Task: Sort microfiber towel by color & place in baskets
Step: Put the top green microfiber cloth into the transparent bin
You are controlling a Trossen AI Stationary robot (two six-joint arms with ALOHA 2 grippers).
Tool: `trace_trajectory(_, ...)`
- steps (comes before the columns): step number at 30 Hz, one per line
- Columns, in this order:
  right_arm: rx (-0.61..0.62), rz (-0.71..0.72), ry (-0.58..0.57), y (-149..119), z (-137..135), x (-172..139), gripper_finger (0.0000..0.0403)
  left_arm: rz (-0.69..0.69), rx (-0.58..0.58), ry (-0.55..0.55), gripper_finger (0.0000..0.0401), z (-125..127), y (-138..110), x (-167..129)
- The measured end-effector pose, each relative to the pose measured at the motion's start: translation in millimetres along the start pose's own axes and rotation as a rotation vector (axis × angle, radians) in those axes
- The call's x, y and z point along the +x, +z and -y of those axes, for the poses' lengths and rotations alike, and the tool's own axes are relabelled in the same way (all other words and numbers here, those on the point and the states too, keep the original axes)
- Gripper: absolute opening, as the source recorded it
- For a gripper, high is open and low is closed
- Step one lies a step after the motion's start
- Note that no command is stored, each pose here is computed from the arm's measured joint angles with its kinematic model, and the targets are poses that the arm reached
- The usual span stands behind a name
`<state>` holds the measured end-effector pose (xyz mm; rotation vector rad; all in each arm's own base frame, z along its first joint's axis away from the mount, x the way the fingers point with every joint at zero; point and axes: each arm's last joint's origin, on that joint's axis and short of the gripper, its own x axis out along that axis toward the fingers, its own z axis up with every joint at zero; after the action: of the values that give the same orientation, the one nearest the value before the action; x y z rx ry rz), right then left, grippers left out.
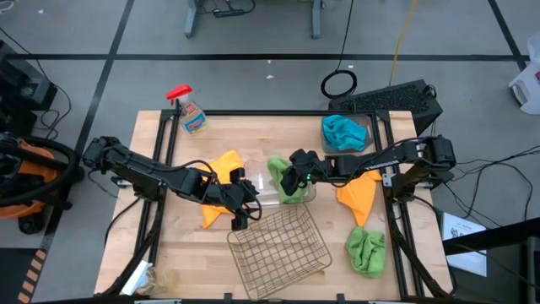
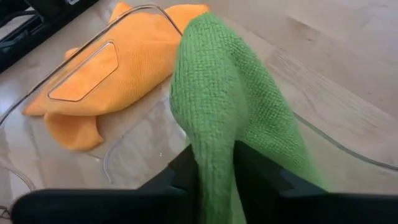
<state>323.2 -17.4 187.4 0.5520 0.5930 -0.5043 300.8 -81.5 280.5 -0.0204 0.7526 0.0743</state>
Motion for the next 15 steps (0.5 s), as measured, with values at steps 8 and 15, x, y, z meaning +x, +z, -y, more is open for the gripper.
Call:
trace_trajectory(8,-0.016,-0.001,0.01,0.9,-0.2,-2.4,0.0141,-0.001,0.002,0.018,0.024,-0.8,-0.3,0.1)
trace_trajectory(15,-0.043,-0.041,0.074,1.0,-2.1,-4.6,0.0168,-0.035,0.029,0.191,0.024,-7.5,-6.4,-0.7)
